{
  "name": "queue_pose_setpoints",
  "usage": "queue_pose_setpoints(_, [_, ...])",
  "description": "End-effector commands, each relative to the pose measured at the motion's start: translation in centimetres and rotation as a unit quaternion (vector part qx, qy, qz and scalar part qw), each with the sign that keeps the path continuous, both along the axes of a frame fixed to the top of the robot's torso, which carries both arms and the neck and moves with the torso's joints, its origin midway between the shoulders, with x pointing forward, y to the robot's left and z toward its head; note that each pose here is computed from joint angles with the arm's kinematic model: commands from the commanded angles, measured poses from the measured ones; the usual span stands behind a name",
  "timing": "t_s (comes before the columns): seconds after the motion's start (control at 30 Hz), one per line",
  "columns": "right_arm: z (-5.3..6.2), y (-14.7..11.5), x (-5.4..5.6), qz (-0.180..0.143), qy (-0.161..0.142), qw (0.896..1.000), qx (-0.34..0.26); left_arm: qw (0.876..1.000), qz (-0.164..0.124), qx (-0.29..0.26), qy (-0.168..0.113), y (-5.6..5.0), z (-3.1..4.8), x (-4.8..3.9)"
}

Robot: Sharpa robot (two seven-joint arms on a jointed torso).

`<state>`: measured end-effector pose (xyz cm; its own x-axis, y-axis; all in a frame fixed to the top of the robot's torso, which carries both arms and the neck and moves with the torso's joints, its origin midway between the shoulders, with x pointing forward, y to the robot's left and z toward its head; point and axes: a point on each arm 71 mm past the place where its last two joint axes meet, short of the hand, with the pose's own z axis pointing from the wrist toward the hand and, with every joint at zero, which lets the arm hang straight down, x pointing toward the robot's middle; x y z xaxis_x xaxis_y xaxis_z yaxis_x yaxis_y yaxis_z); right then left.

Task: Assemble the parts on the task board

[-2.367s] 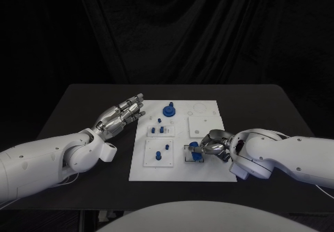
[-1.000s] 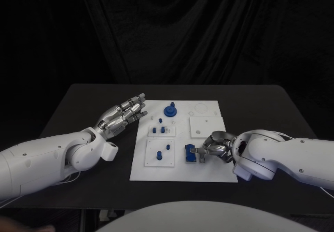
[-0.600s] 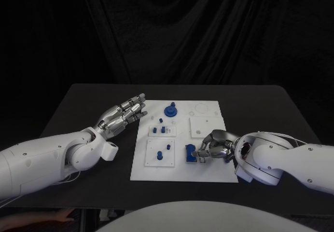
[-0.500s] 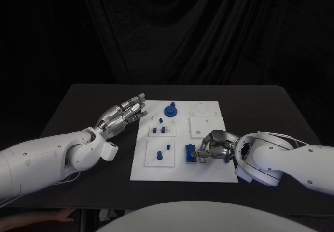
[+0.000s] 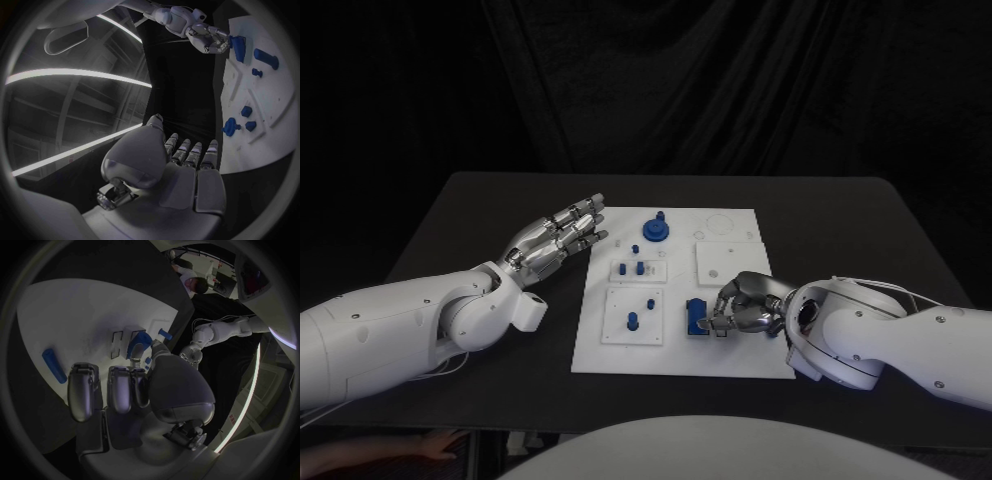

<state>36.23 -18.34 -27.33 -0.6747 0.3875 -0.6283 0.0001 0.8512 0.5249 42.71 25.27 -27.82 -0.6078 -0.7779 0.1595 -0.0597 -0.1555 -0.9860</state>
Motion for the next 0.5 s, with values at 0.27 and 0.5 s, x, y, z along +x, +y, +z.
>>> queue_pose_setpoints(0.27, [-0.41, -0.18, 0.41, -0.001, -0.006, 1.000, -0.006, 1.000, -0.007, -0.007, 0.003, -0.20, -0.01, -0.01])
queue_pose_setpoints(0.5, [-0.58, -0.39, 0.78, -0.005, -0.011, 1.000, -0.006, 1.000, -0.008, -0.006, 0.006, -0.17, -0.06, -0.01])
